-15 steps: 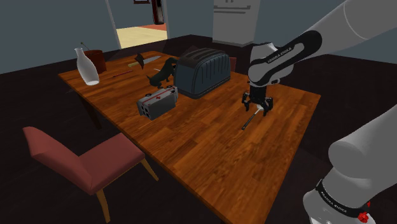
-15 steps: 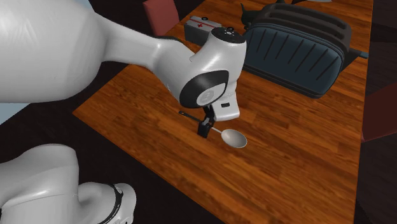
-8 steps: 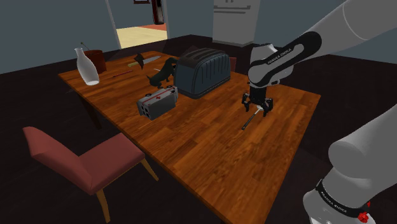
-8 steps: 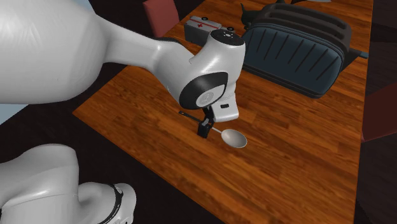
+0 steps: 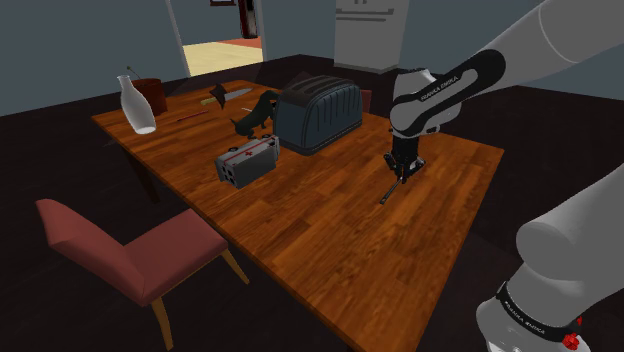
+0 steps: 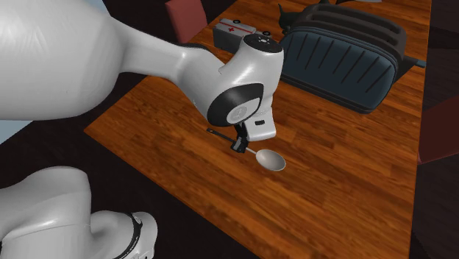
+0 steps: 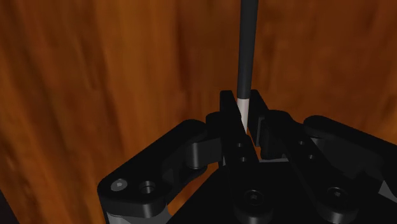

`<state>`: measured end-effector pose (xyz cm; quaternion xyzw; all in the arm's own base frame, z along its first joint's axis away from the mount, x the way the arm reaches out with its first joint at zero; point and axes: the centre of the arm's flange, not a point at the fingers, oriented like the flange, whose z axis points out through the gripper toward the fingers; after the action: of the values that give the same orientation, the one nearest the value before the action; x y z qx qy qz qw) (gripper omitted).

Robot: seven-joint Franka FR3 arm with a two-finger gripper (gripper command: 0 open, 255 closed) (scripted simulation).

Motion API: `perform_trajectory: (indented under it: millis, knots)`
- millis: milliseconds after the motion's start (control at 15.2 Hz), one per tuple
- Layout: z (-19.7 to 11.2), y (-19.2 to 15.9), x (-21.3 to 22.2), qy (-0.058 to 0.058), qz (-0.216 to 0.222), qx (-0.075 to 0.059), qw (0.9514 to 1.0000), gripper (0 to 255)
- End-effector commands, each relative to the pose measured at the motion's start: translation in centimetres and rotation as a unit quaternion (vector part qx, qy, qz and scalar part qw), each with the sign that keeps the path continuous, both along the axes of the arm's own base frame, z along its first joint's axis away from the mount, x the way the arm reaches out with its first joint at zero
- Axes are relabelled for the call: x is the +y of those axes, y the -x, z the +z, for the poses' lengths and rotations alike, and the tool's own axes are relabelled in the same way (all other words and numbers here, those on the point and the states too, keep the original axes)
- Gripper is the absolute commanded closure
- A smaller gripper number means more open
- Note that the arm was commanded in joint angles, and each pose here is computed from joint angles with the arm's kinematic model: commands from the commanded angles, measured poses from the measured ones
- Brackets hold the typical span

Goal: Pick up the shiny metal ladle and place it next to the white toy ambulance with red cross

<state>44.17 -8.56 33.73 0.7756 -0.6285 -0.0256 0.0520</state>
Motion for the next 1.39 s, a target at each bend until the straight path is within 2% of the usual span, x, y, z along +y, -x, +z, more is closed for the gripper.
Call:
perform_trajectory:
  millis: [0,1320]
  knots:
    - [0.0,0.0,0.0,0.000,0.000,0.000,1.0000,255]
    - [10.0,0.0,0.0,0.000,0.000,0.000,1.0000,255]
